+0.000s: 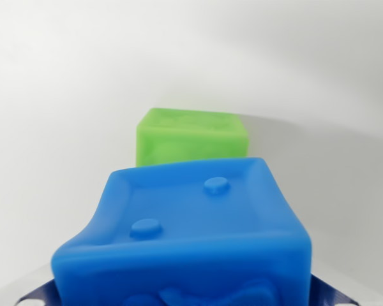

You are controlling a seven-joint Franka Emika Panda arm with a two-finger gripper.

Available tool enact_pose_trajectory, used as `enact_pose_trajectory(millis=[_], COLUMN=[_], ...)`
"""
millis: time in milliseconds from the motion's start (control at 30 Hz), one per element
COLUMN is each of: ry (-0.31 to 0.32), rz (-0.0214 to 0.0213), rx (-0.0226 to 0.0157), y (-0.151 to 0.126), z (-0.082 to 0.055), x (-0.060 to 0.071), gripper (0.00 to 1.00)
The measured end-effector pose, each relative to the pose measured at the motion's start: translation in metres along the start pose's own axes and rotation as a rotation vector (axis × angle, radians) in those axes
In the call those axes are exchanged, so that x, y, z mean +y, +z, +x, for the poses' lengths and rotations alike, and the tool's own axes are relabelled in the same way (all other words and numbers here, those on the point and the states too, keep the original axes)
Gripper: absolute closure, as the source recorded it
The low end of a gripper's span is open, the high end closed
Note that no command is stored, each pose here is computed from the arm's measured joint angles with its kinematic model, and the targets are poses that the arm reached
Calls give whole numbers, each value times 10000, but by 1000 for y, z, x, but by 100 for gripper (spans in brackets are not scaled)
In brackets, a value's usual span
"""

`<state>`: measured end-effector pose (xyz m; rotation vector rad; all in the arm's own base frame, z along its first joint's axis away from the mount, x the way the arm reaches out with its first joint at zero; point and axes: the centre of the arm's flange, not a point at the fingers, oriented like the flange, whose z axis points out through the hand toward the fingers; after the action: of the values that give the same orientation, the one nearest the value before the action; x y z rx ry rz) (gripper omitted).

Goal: Stack cube

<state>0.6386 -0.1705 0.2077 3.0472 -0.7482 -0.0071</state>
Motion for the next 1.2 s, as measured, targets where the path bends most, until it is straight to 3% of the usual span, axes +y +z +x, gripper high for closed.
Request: enact_pose_trajectory(millis=[267,867,900,1200], ry=[-12,-22,-22,-23], rz=[-17,-16,-16,-13], rx=[-16,7,8,10], y=[19,37,37,37], z=[-1,0,0,0], x=[0,-1,-1,-1], gripper=[100,100,0,0])
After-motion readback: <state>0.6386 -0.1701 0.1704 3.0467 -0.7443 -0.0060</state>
